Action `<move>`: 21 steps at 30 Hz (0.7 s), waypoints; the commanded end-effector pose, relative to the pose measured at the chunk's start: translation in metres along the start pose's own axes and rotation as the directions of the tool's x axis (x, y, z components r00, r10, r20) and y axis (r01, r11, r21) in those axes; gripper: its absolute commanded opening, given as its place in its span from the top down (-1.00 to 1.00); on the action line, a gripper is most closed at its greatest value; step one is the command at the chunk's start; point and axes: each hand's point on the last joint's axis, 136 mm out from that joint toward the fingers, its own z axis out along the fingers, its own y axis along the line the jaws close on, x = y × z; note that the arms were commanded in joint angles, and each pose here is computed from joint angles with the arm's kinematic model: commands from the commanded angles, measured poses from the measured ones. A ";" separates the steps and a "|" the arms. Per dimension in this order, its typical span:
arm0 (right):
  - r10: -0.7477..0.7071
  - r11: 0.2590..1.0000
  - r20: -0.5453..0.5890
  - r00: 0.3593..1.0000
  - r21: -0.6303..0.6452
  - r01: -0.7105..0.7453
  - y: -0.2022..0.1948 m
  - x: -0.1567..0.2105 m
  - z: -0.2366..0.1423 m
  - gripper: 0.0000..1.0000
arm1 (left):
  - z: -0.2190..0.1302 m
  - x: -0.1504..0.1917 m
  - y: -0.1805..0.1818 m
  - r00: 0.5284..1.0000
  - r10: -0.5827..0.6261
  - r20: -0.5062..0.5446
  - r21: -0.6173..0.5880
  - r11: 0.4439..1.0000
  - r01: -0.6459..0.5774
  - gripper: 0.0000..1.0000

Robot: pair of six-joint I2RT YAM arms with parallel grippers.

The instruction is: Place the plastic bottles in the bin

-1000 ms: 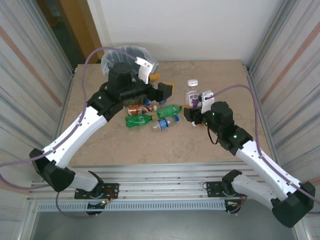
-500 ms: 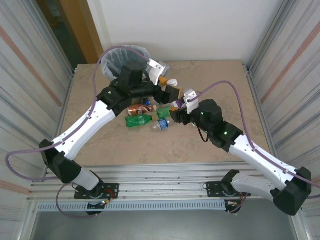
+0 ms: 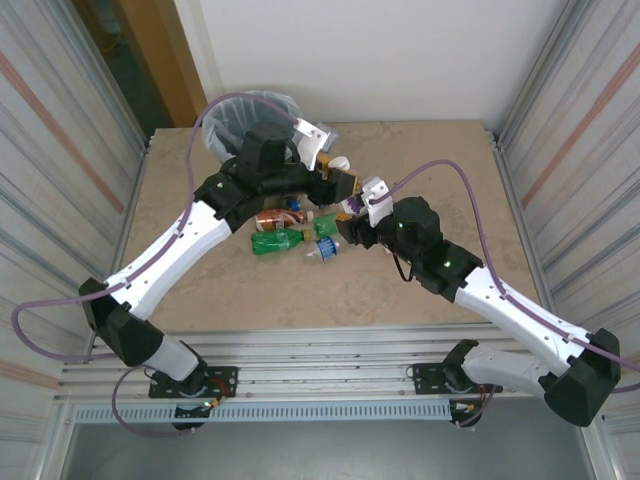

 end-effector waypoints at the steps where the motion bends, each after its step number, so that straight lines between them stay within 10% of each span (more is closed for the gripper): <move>1: -0.018 1.000 0.085 0.996 0.002 0.018 0.000 -0.029 -0.006 0.31 | 0.003 0.009 0.014 0.999 -0.039 -0.022 -0.028 0.999 0.038 -0.33; 5: -0.019 1.000 0.084 0.996 0.005 0.018 -0.001 -0.028 -0.006 0.31 | 0.003 0.012 0.020 0.998 -0.060 -0.029 -0.031 0.998 0.059 -0.61; 21: -0.027 1.000 0.083 0.996 0.006 0.026 0.000 -0.030 0.003 0.30 | 0.014 0.020 0.010 0.995 -0.072 -0.076 0.063 0.995 0.076 -0.27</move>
